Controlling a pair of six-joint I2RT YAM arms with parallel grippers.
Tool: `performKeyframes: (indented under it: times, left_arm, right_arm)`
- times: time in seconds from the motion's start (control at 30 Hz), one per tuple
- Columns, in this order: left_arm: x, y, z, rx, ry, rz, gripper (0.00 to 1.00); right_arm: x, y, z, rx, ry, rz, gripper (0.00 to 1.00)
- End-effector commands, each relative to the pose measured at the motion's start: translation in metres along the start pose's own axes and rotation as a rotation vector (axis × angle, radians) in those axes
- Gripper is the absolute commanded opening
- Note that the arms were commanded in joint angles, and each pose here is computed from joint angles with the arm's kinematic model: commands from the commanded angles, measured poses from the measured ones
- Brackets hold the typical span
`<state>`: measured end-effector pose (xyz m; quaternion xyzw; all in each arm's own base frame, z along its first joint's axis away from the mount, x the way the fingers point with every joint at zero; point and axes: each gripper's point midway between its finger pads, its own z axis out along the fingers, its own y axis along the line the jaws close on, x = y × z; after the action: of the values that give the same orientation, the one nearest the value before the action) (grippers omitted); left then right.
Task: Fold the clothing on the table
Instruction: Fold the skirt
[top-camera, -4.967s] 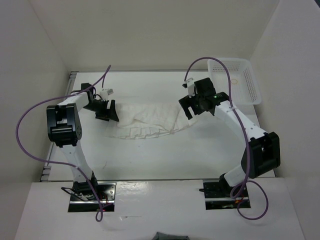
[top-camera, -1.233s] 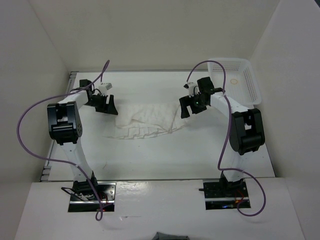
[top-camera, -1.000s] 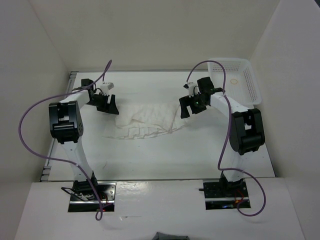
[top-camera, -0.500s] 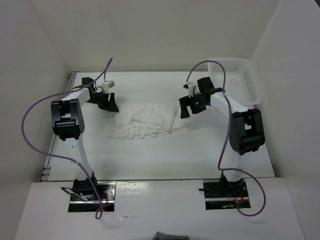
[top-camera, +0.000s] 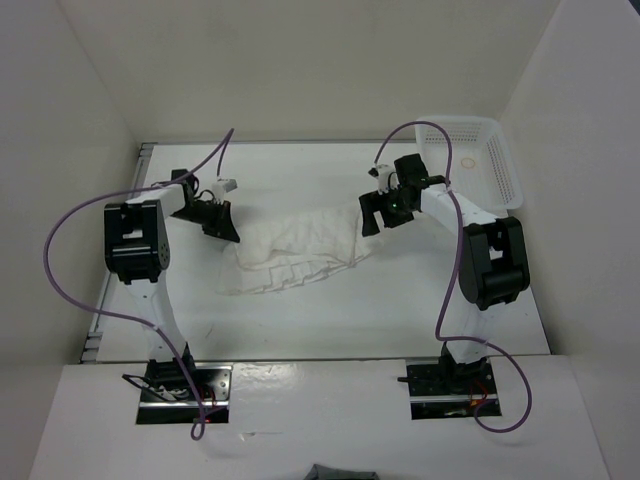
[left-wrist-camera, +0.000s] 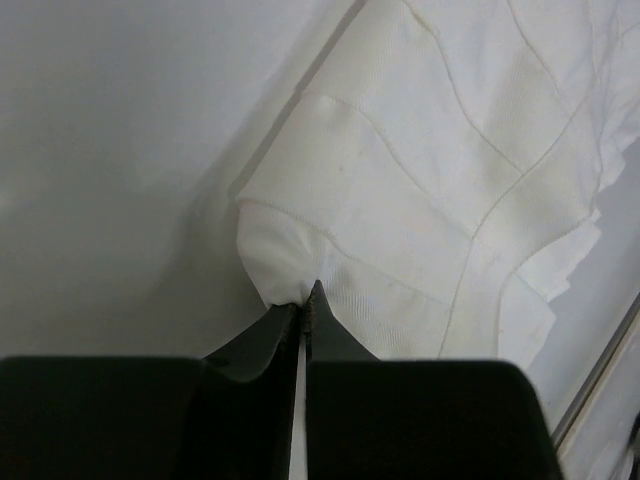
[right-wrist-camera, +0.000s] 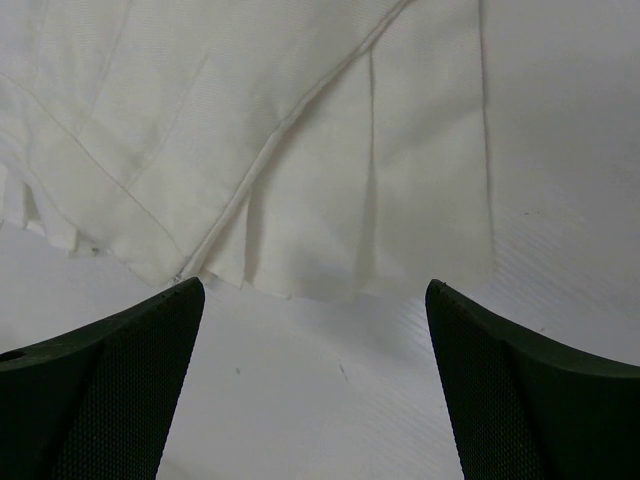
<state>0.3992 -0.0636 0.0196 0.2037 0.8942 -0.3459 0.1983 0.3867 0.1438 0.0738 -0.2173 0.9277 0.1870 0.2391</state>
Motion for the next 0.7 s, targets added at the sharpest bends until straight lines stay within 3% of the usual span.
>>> performKeyframes:
  times: [0.0, 0.33, 0.67]
  left_arm:
    - [0.019, -0.007, -0.005, -0.014, 0.066, 0.015, 0.03]
    - [0.024, -0.019, -0.013, -0.01, 0.072, 0.007, 0.03]
    - [0.027, -0.027, -0.019, -0.011, 0.071, 0.018, 0.03]
  right_arm:
    - [-0.013, -0.011, -0.003, 0.025, -0.039, 0.064, 0.95]
    - [-0.04, -0.058, 0.004, 0.151, -0.061, 0.138, 0.96]
    - [-0.043, -0.057, 0.033, 0.041, -0.009, 0.17, 0.97]
